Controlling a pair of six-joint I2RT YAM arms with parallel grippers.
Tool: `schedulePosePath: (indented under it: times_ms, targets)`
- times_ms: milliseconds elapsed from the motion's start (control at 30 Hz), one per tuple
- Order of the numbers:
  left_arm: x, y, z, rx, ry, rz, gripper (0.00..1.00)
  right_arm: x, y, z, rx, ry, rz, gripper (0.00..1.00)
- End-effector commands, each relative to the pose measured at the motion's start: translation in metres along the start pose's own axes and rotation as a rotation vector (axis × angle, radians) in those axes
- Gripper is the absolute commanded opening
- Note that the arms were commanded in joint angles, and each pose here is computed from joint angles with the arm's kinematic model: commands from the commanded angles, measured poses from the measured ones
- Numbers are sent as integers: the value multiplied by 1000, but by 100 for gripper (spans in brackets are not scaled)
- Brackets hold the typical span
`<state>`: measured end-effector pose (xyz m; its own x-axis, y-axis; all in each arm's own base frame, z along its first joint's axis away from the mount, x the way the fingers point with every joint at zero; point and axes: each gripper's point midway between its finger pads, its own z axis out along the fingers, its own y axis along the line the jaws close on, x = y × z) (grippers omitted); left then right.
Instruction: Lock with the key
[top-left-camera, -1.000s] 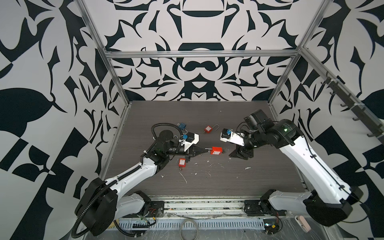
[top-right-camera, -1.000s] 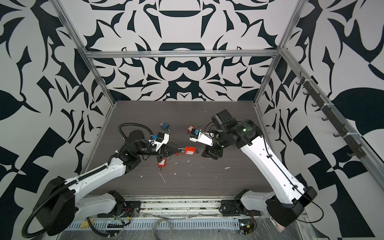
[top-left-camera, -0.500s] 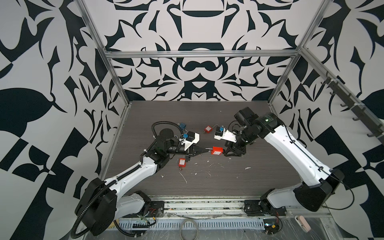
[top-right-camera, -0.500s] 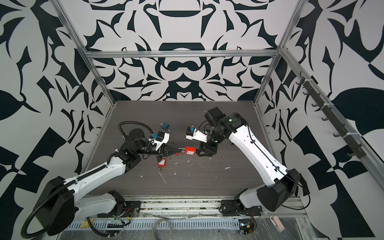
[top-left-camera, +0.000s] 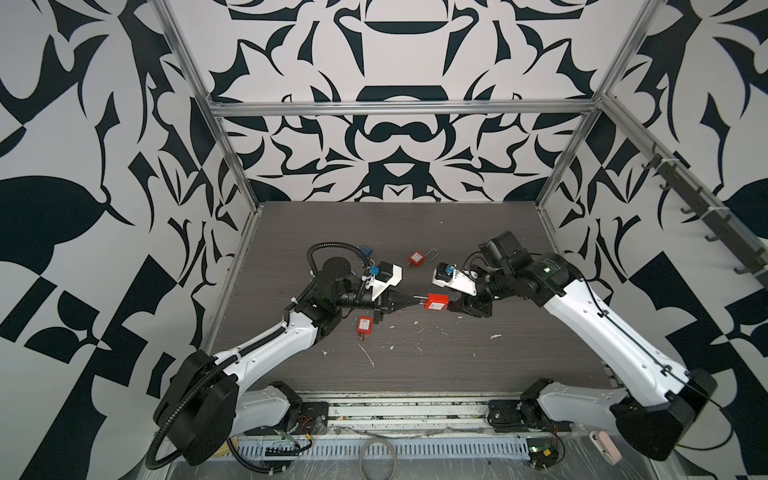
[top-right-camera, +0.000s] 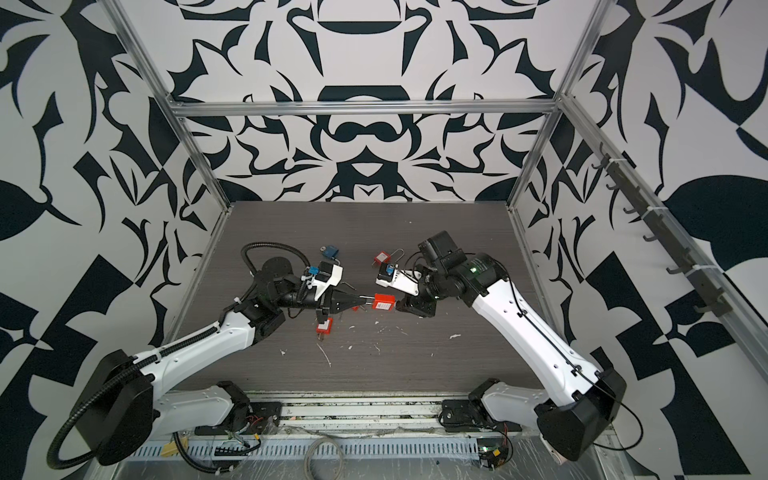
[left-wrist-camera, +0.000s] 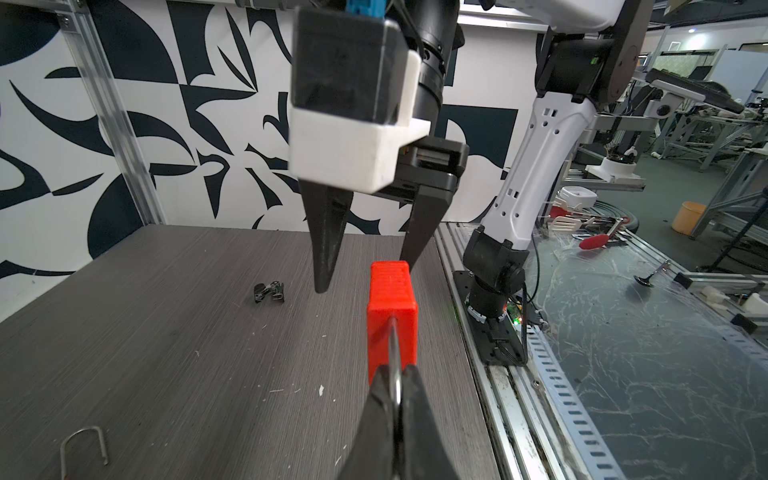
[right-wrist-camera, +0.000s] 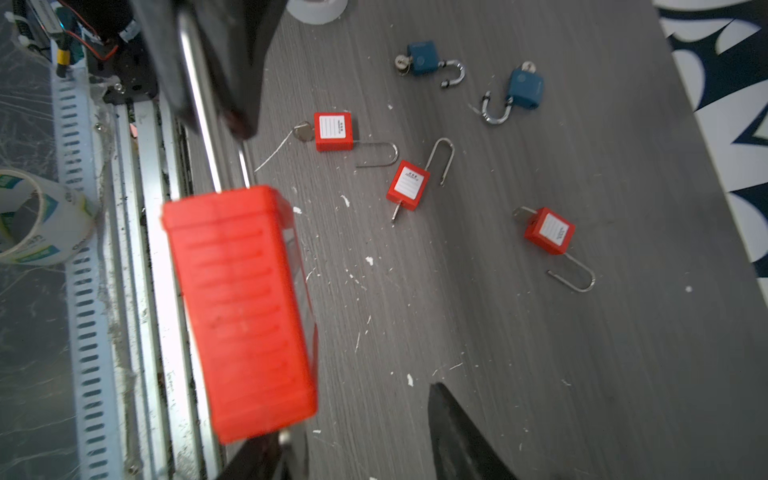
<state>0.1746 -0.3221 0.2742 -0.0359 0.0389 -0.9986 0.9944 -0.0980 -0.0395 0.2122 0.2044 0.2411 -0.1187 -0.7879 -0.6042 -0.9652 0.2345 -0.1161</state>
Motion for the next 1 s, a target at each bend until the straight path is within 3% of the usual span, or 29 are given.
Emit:
schedulePosePath:
  times_ms: [0, 233, 600, 967]
  targets:
    - [-23, -2, 1, 15, -40, 55, 0, -4, -5, -14, 77, -18, -76, 54]
    - [-23, -3, 2, 22, -36, 52, 0, 4, 21, -27, -11, -4, -68, 54]
    - [-19, -9, 5, 48, -16, 49, 0, -13, 30, -22, -117, -48, -92, 40]
    - [-19, -12, 2, 42, 26, 84, 0, -7, 37, -17, -148, -38, -119, 10]
